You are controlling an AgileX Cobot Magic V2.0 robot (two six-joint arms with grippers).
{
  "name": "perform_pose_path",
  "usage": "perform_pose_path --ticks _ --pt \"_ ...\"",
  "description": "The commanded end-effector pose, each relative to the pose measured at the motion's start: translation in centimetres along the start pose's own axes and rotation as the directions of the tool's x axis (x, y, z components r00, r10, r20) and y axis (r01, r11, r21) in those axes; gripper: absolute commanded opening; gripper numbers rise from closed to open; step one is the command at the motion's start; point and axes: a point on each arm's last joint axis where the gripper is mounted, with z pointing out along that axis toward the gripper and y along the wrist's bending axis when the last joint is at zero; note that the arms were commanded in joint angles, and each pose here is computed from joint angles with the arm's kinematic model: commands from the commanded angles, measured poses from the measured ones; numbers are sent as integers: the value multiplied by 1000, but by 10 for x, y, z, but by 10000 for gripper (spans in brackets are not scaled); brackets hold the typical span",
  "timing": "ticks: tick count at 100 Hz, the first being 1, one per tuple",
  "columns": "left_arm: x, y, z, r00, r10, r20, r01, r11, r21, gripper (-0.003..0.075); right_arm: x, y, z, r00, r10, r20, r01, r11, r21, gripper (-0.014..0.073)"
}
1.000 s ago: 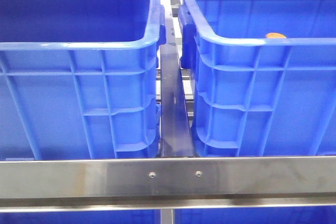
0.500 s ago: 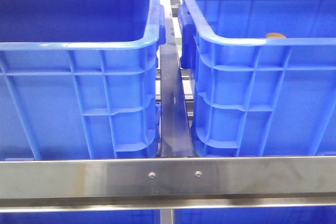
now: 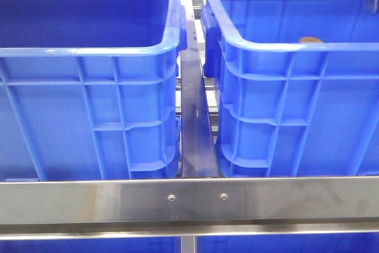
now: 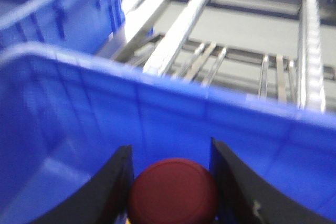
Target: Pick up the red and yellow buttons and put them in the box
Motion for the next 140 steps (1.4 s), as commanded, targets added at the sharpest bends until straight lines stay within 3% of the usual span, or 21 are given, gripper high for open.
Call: perform_pose_path --ticks 1,77,125,140 --pt "-13 -20 -18 995 22 98 -24 999 21 610 -15 -6 3 993 74 90 -75 997 9 288" --pt "-14 -19 -18 994 22 110 -23 1000 11 610 18 -46 85 995 95 -6 -95 995 23 288" --pt "-14 -19 -18 993 22 113 -23 1000 8 610 43 -51 101 990 122 -65 -121 992 30 288" --pt "-14 -19 -18 993 22 113 -23 1000 8 610 43 -52 101 990 123 -71 -120 992 42 365"
